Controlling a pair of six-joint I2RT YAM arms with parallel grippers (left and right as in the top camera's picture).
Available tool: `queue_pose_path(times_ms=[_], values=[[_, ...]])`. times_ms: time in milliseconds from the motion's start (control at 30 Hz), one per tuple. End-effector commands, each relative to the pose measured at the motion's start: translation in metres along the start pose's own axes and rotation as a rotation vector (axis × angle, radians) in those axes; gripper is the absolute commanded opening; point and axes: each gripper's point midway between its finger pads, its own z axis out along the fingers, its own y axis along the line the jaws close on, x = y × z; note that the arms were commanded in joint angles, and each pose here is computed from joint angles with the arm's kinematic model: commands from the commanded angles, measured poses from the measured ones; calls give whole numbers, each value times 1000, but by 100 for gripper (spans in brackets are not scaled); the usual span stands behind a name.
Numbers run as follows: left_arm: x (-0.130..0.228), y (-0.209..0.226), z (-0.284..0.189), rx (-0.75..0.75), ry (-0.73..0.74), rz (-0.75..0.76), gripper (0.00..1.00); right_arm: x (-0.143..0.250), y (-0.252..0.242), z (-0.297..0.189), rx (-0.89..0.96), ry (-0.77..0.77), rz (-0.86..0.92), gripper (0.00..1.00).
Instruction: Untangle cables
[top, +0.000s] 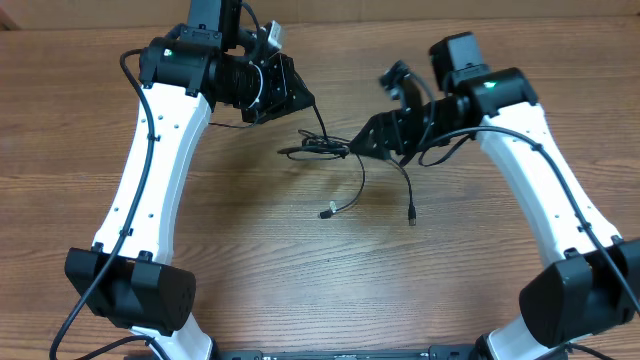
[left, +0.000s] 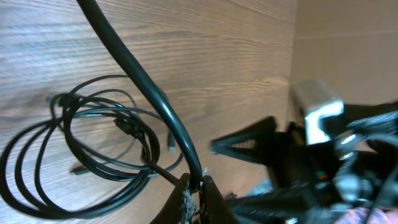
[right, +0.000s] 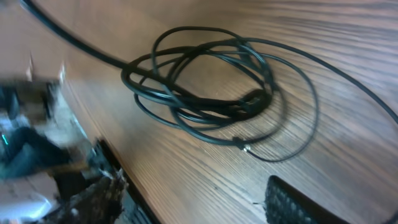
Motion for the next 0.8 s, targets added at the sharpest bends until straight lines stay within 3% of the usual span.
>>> queue_pose_path(times_ms=[0,233,533,667,767], values=[[4,-14,-9,103,35,7,4,1,11,10,-40,19,-251,73],[10,-14,-17,148,72,-11,4,-5,9,13,-37,-3,-459,73],[12,-16,-17,162,84,-17,4,-3,19,24,-54,9,-565,75],[12,-16,-17,162,83,-18,4,8,18,39,-48,52,-588,60],[8,-13,-20,164,69,-20,4,19,16,48,-60,82,-576,57]])
